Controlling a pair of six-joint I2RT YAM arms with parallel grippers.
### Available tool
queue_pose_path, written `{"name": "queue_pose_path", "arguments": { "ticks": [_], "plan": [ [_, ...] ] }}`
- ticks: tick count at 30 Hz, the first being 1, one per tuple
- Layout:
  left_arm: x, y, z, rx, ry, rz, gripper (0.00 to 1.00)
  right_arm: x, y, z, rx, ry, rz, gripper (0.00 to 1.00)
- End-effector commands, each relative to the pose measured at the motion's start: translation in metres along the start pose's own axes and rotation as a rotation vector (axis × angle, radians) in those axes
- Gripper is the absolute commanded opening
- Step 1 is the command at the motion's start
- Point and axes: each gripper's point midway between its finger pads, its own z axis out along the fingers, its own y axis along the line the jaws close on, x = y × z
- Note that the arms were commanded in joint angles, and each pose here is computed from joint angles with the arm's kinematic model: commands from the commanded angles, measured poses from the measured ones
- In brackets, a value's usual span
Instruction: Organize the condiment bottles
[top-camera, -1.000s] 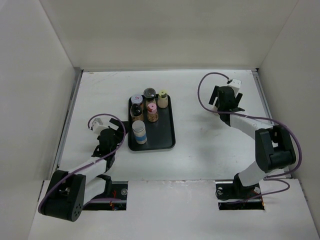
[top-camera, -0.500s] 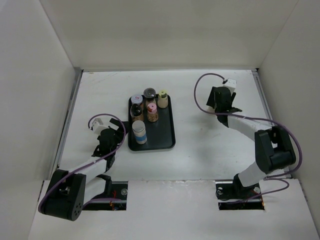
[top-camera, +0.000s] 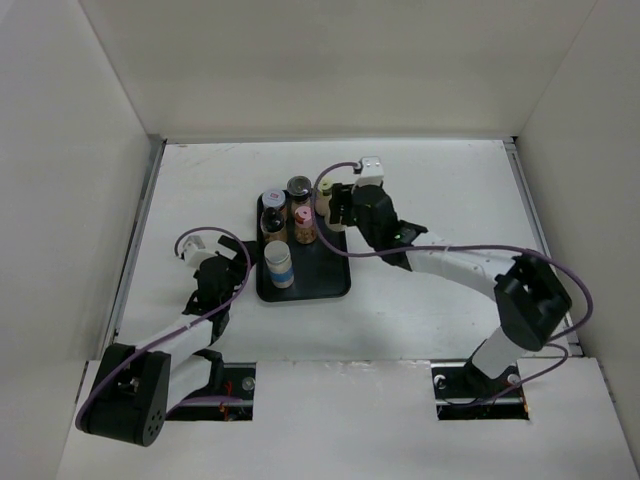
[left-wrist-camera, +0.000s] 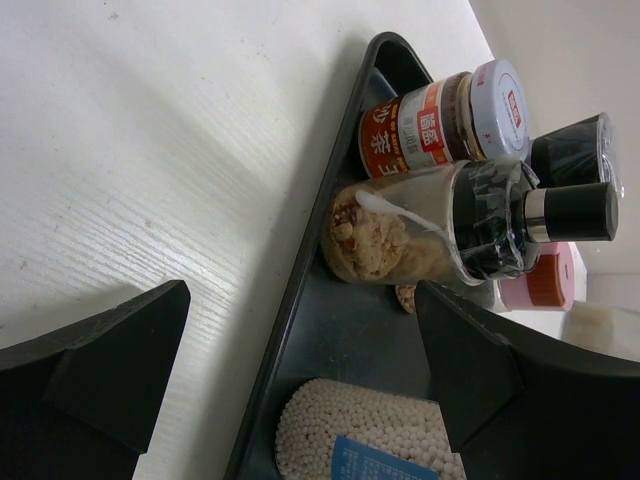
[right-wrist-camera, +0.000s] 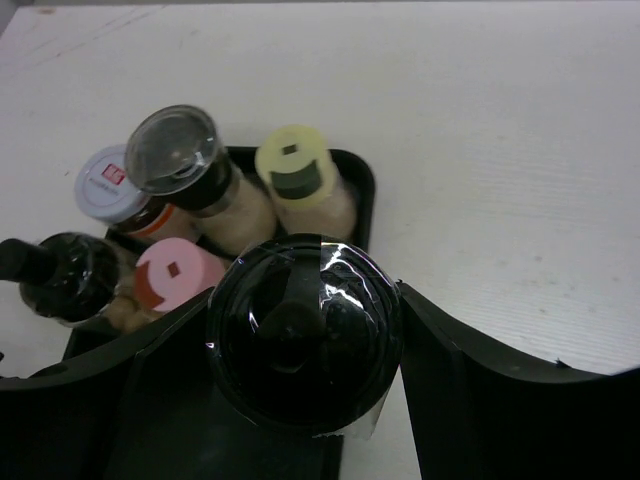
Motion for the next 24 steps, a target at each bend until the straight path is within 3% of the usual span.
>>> {"name": "queue_pose_path", "arguments": {
  "ticks": [1,12,15,19,24],
  "plan": [
    [-0.013,-0.013,0.000,0.050,-0.043,-0.009,1.00,-0.034,0.033,0.019,-0.054,-0.104,0.029,0.53],
    [-0.012,-0.011,0.001,0.040,-0.044,-0.005,1.00,0.009,0.043,0.066,-0.029,-0.033,-0.037,0.57],
    [-0.012,-0.010,0.002,0.039,-0.037,-0.012,1.00,0.018,0.043,0.071,-0.023,-0.019,-0.031,0.66],
    [-0.009,-0.007,0.004,0.023,-0.031,0.001,1.00,0.014,0.044,0.068,-0.026,-0.027,-0.019,0.86],
    [-0.011,-0.008,0.004,0.027,-0.037,-0.002,1.00,-0.009,0.042,0.049,-0.029,-0.068,0.016,0.99]
  ]
}}
